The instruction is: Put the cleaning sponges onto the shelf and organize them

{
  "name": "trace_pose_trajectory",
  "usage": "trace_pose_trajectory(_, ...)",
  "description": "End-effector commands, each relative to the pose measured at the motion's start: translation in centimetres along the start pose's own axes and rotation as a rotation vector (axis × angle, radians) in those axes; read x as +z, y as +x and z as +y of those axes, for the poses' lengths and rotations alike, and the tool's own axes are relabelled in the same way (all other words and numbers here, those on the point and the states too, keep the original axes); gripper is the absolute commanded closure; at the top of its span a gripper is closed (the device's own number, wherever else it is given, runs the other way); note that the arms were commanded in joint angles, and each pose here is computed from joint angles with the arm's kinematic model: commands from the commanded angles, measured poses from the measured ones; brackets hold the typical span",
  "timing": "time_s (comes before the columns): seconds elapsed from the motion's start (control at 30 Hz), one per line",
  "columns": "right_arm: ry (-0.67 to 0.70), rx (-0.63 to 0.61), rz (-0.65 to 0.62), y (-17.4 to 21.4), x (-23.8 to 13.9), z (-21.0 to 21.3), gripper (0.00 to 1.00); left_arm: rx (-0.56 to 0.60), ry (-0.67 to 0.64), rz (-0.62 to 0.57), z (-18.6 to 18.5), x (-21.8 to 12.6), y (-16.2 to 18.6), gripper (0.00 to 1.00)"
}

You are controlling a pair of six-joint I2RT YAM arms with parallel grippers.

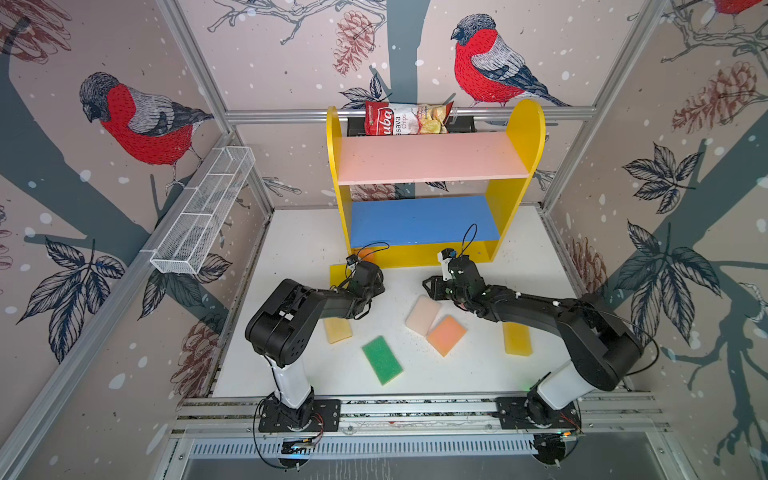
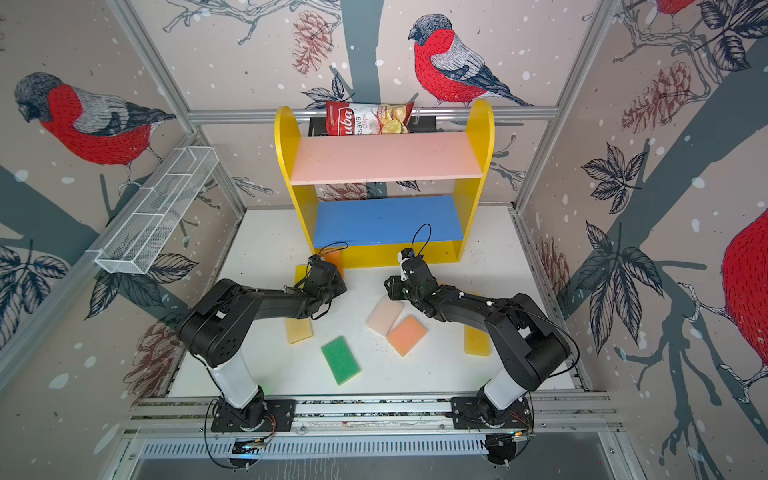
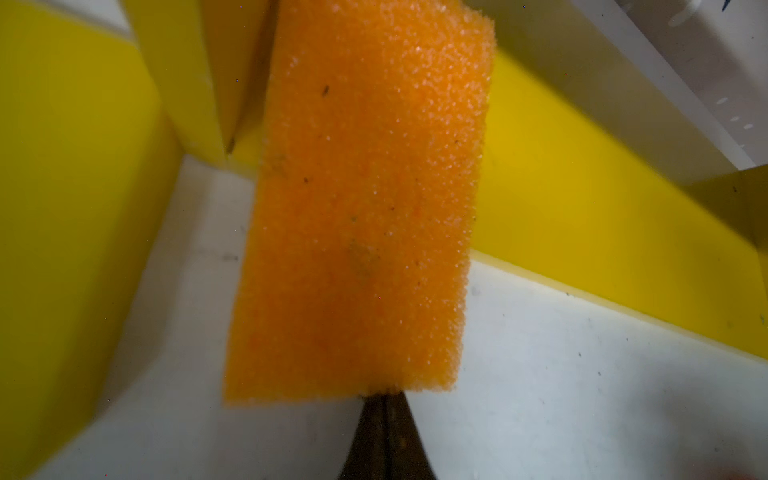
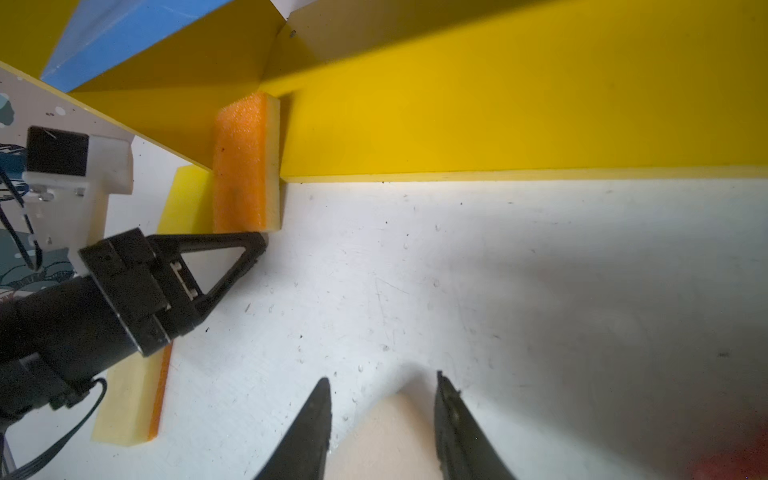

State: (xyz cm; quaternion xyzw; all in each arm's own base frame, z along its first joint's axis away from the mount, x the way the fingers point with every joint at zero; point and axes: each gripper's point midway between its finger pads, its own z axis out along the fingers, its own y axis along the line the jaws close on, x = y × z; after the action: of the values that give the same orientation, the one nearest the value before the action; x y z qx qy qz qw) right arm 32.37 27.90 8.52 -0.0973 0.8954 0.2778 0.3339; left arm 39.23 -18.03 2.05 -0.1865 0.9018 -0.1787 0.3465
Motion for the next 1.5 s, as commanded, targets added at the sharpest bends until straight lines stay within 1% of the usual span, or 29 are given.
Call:
trace_pose_trajectory(0.0,-0.003,0.001,-0.003,-0.1,0.1,-0.1,0.59,0.049,-0.067,0.042,1.1,0.5,0.5,1.00)
trace_pose_trajectory(0.1,-0.007,0.002,-0.004,-0.1,0.2,-0.1,0.59,0.060,-0.058,0.021,0.1,0.8,-0.5,1.00)
trace_pose_trajectory(0.27,-0.011,0.000,-0.006,-0.3,0.1,0.0,0.59,0.064,-0.063,0.006,-0.2,0.7,-1.5,1.00)
trace_pose_trajectory(0.43,-0.007,0.001,-0.006,0.0,0.0,-0.3,0.59,0.055,-0.031,0.004,-0.5,-1.0,-1.6,1.00)
trace_pose_trajectory(0.47,-0.006,0.001,-0.005,0.0,0.0,-0.4,0.59,0.050,-0.021,-0.002,-0.5,-1.6,-1.7,0.98)
trace_pose_trajectory(0.57,-0.011,0.007,-0.006,0.0,0.0,-0.4,0.59,0.035,-0.014,-0.033,0.0,-3.5,-2.1,0.81)
trace_pose_trajectory(0.63,-0.015,0.008,-0.003,0.1,0.1,-0.4,0.59,0.026,-0.026,-0.066,0.6,-4.7,-2.5,0.67)
trace_pose_trajectory(0.7,-0.019,0.010,0.001,0.2,0.3,-0.4,0.59,0.004,-0.063,-0.105,1.6,-5.6,-3.0,0.55)
trace_pose_trajectory(0.77,-0.025,0.011,0.005,0.2,0.4,-0.3,0.59,-0.005,-0.088,-0.124,2.5,-6.0,-3.3,0.47)
trace_pose_trajectory(0.83,-0.031,0.012,0.005,0.0,0.5,-0.1,0.59,-0.026,-0.066,-0.116,2.7,-5.9,-3.5,0.40)
trace_pose_trajectory(0.9,-0.034,0.011,0.004,0.0,0.5,0.0,0.59,-0.058,-0.021,-0.102,2.5,-5.5,-3.6,0.35)
trace_pose_trajectory(1.03,-0.028,0.005,0.004,-0.1,0.4,0.0,0.59,-0.130,0.067,-0.107,1.8,-4.8,-4.5,0.35)
trace_pose_trajectory(1.2,-0.013,0.006,0.006,0.0,0.1,-0.5,0.59,-0.158,0.182,-0.110,-0.1,-4.0,-5.4,0.44)
trace_pose_trajectory(1.3,-0.011,0.011,0.010,0.3,0.0,-0.7,0.59,-0.159,0.225,-0.072,-0.6,-3.1,-5.0,0.48)
trace_pose_trajectory(1.4,-0.013,0.015,0.011,0.4,0.0,-0.7,0.59,-0.187,0.253,-0.049,-0.6,-2.4,-4.5,0.50)
trace_pose_trajectory(1.47,-0.014,0.014,0.010,0.4,0.0,-0.6,0.59,-0.199,0.247,-0.042,-0.2,-2.1,-4.3,0.51)
